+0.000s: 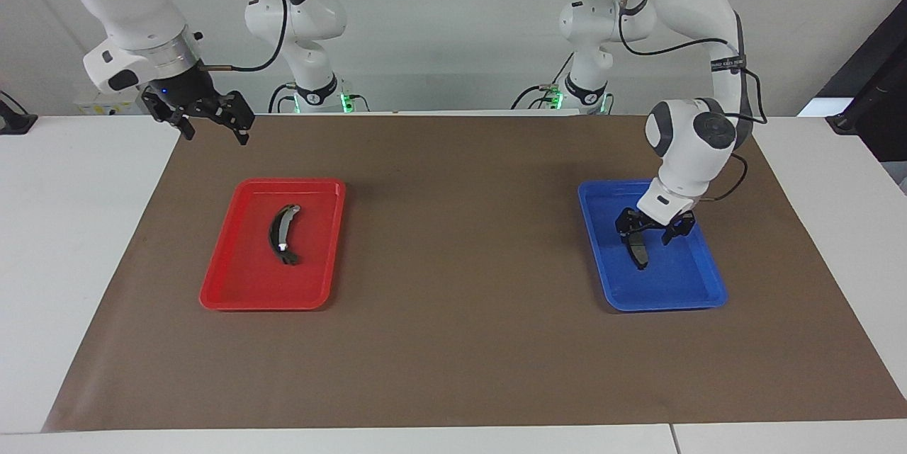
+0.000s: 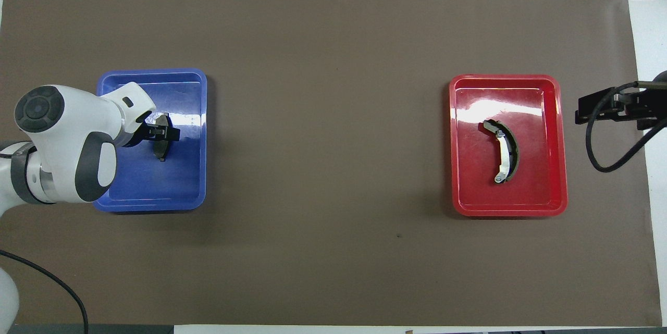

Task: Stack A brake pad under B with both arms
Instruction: 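Reach the left gripper down to the grey brake pad in the blue tray, then grasp the grey pad with the left gripper while the right gripper reaches the curved pad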

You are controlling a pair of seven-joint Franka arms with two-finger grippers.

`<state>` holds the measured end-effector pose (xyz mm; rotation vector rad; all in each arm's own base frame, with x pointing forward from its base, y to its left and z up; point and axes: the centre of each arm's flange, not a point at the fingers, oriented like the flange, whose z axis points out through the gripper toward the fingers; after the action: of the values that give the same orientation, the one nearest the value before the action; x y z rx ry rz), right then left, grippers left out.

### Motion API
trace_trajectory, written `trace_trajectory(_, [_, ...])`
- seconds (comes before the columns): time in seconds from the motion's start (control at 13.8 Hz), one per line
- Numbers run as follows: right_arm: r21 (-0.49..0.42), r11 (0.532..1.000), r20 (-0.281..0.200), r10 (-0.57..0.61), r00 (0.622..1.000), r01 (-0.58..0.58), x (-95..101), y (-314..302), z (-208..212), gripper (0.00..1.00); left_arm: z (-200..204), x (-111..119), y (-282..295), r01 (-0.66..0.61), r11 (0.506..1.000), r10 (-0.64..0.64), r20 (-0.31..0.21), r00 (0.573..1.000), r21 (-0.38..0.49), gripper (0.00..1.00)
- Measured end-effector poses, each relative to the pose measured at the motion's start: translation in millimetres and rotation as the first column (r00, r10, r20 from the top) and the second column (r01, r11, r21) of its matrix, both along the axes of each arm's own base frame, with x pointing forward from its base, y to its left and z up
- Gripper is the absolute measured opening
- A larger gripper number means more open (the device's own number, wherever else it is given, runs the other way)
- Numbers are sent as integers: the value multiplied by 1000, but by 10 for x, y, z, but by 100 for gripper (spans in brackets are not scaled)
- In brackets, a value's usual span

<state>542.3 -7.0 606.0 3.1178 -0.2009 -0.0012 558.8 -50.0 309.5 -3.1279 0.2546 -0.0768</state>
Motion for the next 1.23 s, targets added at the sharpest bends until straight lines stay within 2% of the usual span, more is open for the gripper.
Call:
trace_trajectory(0.22, [10,1000,44,18,999,-19,16,72,-534,100,-64,-10,0,0,1000,0,-11,1000,1,98])
trace_trajectory(0.44, [18,996,23,89,996,-90,21,92,-1279,100,-64,-11,0,0,1000,0,-11,1000,1,94])
trace_trajectory(0.58, [14,990,38,143,989,-144,22,94,-1765,100,-67,-14,0,0,1000,0,-13,1000,1,73])
trace_trajectory(0.65, [11,985,45,170,984,-170,-2,93,-1982,100,-71,-18,0,0,1000,0,-17,1000,1,73])
trace_trajectory(0.73, [9,982,47,189,981,-190,-34,92,-2178,100,-77,-25,-3,1,1000,-1,-24,1000,2,67])
trace_trajectory(0.8, [8,980,49,200,979,-201,-63,91,-2336,100,-83,-34,-11,2,1000,-2,-31,1000,3,52])
trace_trajectory(0.87, [8,979,42,205,978,-206,-88,91,-2473,100,-91,-44,-23,5,1000,-5,-40,999,3,47])
trace_trajectory(0.94, [9,977,34,211,977,-212,-97,91,-2573,100,-97,-53,-26,5,1000,-5,-48,999,4,46])
trace_trajectory(1.02, [9,976,29,218,975,-219,-93,91,-2660,100,-83,-55,-27,6,1000,-6,-51,999,4,39])
trace_trajectory(1.23, [11,970,8,243,970,-243,-78,54,-2952,100,-55,-61,-36,8,1000,-7,-78,997,7,39])
